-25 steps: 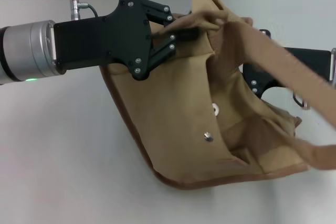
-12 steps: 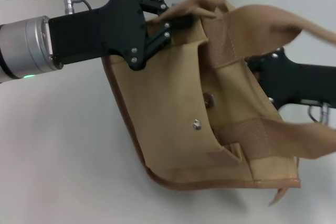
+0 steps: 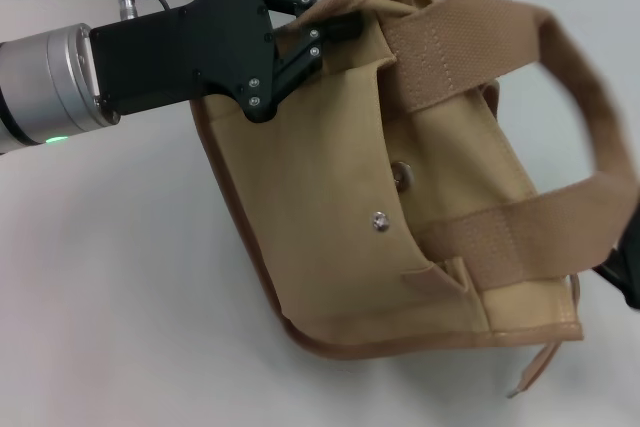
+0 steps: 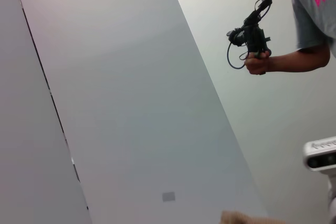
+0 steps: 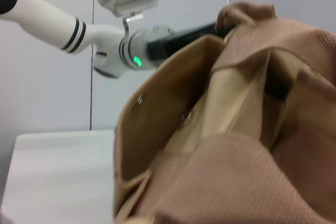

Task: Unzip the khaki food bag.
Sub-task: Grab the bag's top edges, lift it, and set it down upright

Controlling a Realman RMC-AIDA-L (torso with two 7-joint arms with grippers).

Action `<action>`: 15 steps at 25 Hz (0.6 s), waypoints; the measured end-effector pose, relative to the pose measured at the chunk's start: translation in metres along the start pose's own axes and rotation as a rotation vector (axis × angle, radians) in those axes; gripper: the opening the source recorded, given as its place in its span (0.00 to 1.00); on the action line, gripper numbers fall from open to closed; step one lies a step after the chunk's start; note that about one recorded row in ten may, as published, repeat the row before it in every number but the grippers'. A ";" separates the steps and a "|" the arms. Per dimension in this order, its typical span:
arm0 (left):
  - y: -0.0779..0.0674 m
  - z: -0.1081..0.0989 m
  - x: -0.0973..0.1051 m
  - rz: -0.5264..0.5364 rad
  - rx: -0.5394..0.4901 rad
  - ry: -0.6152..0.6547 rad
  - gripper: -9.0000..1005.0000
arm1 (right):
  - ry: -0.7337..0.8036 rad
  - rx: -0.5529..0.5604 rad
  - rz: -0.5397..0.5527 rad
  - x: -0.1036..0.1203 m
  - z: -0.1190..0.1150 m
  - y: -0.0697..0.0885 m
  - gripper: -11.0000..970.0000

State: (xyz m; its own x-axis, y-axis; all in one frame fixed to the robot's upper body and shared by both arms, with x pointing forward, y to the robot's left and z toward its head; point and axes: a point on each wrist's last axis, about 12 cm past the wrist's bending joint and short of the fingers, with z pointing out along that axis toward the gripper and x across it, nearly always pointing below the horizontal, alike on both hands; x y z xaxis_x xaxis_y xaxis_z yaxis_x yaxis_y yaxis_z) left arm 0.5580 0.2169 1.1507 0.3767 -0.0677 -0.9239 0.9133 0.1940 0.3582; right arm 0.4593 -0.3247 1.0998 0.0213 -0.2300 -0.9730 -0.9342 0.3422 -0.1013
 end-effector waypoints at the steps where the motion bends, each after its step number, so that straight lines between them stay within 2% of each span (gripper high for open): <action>1: 0.000 0.000 0.000 -0.001 0.000 -0.001 0.08 | 0.019 0.008 0.026 0.006 -0.009 0.007 0.01; 6: 0.002 0.001 0.000 0.000 -0.010 -0.005 0.08 | 0.070 0.037 0.090 0.021 -0.025 0.021 0.01; 9: 0.002 0.001 -0.001 0.000 -0.014 -0.007 0.08 | 0.068 0.051 0.108 0.024 -0.029 0.024 0.01; 11: 0.002 0.001 0.000 -0.001 -0.015 -0.007 0.08 | 0.027 0.110 0.167 0.025 -0.037 0.025 0.01; 12: 0.002 0.001 0.000 -0.001 -0.015 -0.007 0.08 | 0.027 0.110 0.167 0.025 -0.037 0.025 0.01; 15: 0.002 0.001 0.000 -0.003 -0.014 -0.005 0.08 | -0.056 0.200 0.210 0.022 -0.051 0.022 0.01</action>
State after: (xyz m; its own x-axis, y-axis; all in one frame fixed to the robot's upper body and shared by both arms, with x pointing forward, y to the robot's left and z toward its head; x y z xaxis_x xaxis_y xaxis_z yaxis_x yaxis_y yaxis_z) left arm 0.5597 0.2162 1.1513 0.3748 -0.0730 -0.9242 0.9122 0.2072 0.3535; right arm 0.4212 -0.3686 1.0867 -0.1404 -0.0866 -0.9863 -0.8318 0.5507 0.0700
